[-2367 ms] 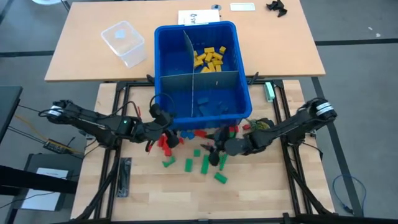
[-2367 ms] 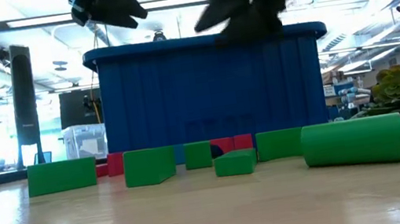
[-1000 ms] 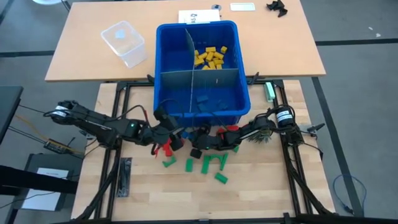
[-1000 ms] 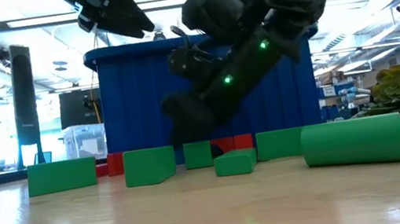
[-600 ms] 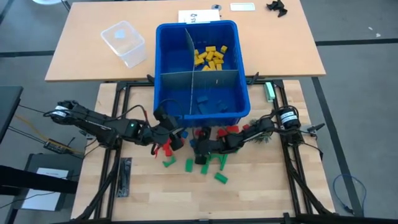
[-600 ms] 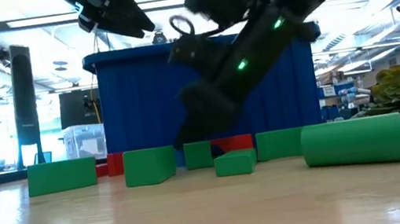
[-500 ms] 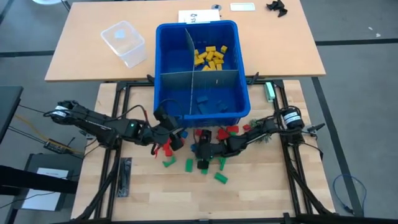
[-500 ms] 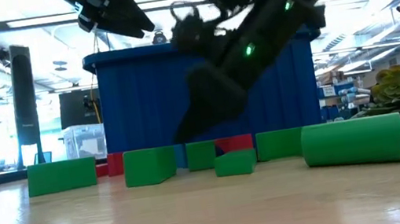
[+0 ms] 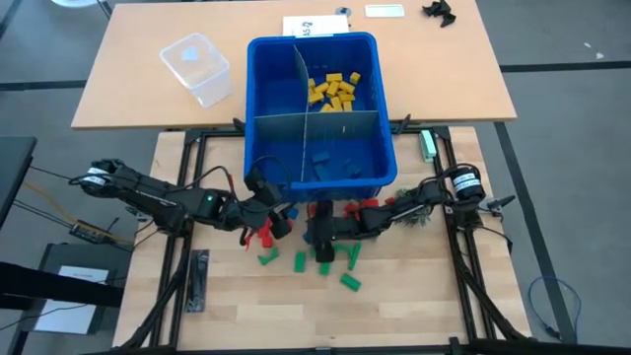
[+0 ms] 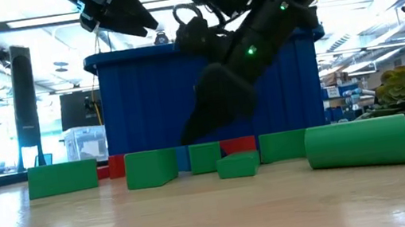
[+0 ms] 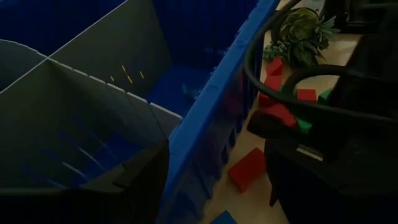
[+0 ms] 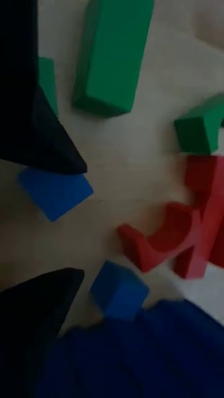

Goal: Sort Items/Unsort Items

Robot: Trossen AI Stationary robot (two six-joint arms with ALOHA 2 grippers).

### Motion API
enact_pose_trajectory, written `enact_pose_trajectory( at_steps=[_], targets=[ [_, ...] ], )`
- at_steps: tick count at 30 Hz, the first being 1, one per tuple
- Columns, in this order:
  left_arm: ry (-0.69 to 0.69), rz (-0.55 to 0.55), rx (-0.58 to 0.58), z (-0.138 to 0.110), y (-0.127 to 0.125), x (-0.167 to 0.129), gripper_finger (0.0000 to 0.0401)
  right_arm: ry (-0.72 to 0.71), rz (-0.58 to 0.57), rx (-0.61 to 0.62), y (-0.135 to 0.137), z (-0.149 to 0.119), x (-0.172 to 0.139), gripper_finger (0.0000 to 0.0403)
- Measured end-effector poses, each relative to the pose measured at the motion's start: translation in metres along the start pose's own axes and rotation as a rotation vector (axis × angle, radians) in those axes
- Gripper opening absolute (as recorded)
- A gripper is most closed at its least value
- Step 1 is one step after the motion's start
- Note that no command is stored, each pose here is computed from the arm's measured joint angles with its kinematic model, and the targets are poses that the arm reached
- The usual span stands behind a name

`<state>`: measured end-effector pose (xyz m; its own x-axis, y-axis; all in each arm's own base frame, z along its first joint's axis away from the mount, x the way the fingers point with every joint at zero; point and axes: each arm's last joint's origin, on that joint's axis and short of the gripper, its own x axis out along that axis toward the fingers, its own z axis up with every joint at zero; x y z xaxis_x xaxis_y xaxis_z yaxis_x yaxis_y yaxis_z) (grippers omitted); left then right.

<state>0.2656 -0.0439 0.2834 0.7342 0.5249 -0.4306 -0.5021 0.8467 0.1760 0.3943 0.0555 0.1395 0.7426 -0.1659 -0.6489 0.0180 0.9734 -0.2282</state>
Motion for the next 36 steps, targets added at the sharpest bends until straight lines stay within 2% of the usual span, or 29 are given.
enact_pose_trajectory(
  at_steps=[8, 15, 21, 23, 28, 36],
  targets=[
    [0.001, 0.000, 0.001, 0.000, 0.000, 0.000, 0.0270, -0.014, 0.187, -0.032, -0.013, 0.000, 0.004, 0.0257],
    [0.004, 0.000, 0.003, 0.000, 0.000, 0.000, 0.0270, -0.044, 0.245, -0.056, -0.012, 0.002, 0.002, 0.0247],
    [0.004, 0.000, 0.003, 0.000, 0.000, 0.000, 0.0270, -0.041, 0.322, -0.131, -0.005, 0.000, 0.001, 0.0252],
    [0.004, 0.000, 0.003, 0.000, 0.000, 0.000, 0.0270, -0.037, 0.298, -0.137, -0.005, 0.000, 0.001, 0.0251],
    [0.002, 0.000, 0.002, 0.000, 0.000, 0.000, 0.0270, 0.009, 0.151, -0.074, -0.013, -0.004, 0.005, 0.0244],
    [-0.001, -0.001, -0.001, 0.000, 0.000, 0.000, 0.0270, -0.009, 0.194, -0.094, -0.016, -0.002, 0.005, 0.0245]
  ],
)
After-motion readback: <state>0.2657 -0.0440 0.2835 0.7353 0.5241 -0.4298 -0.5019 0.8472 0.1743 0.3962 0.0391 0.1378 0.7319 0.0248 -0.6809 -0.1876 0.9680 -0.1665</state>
